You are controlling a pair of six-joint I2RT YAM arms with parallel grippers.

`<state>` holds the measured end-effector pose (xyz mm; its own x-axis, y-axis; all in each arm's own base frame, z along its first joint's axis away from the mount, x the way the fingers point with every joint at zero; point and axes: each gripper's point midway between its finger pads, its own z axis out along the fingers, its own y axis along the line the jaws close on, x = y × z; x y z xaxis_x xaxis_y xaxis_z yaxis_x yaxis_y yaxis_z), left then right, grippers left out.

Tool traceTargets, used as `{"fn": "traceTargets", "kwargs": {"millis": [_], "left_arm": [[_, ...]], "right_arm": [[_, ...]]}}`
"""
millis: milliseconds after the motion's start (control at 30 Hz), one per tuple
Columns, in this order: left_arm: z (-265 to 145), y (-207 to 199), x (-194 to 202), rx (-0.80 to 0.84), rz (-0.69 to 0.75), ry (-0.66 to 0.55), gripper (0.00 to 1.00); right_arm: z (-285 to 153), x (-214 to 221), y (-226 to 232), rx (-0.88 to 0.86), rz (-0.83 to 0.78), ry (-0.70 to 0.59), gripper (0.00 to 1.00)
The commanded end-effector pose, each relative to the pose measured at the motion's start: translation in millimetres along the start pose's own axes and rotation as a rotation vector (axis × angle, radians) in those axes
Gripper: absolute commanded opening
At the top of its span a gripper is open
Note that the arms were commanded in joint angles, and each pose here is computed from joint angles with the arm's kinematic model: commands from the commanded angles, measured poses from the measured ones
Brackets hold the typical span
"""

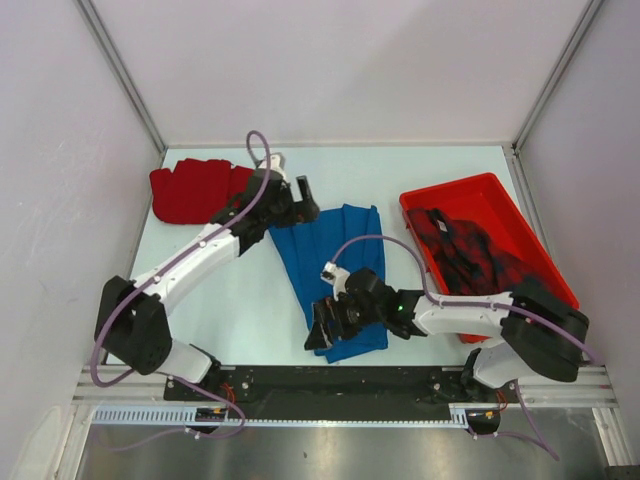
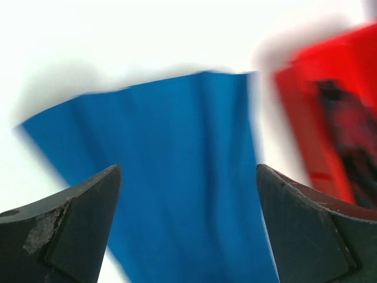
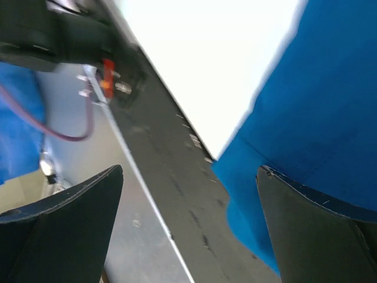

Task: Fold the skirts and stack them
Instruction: Fold the skirt at the center of the board.

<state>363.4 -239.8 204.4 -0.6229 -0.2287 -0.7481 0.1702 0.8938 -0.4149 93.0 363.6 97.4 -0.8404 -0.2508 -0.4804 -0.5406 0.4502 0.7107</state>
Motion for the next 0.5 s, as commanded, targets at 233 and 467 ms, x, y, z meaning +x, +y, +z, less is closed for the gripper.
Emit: {"fn": "traceTargets", "kwargs": {"millis": [233, 467], "left_arm": [[44, 42, -1, -0.036, 0.142, 0.056, 1.0], [98, 61, 14, -0.065, 0.263, 0.207, 1.0]], "right_arm": [[-10, 37, -78, 0.39, 0.049, 0.1, 1.0], [-23, 52, -105, 0.487, 0.084, 0.148, 1.0]]}}
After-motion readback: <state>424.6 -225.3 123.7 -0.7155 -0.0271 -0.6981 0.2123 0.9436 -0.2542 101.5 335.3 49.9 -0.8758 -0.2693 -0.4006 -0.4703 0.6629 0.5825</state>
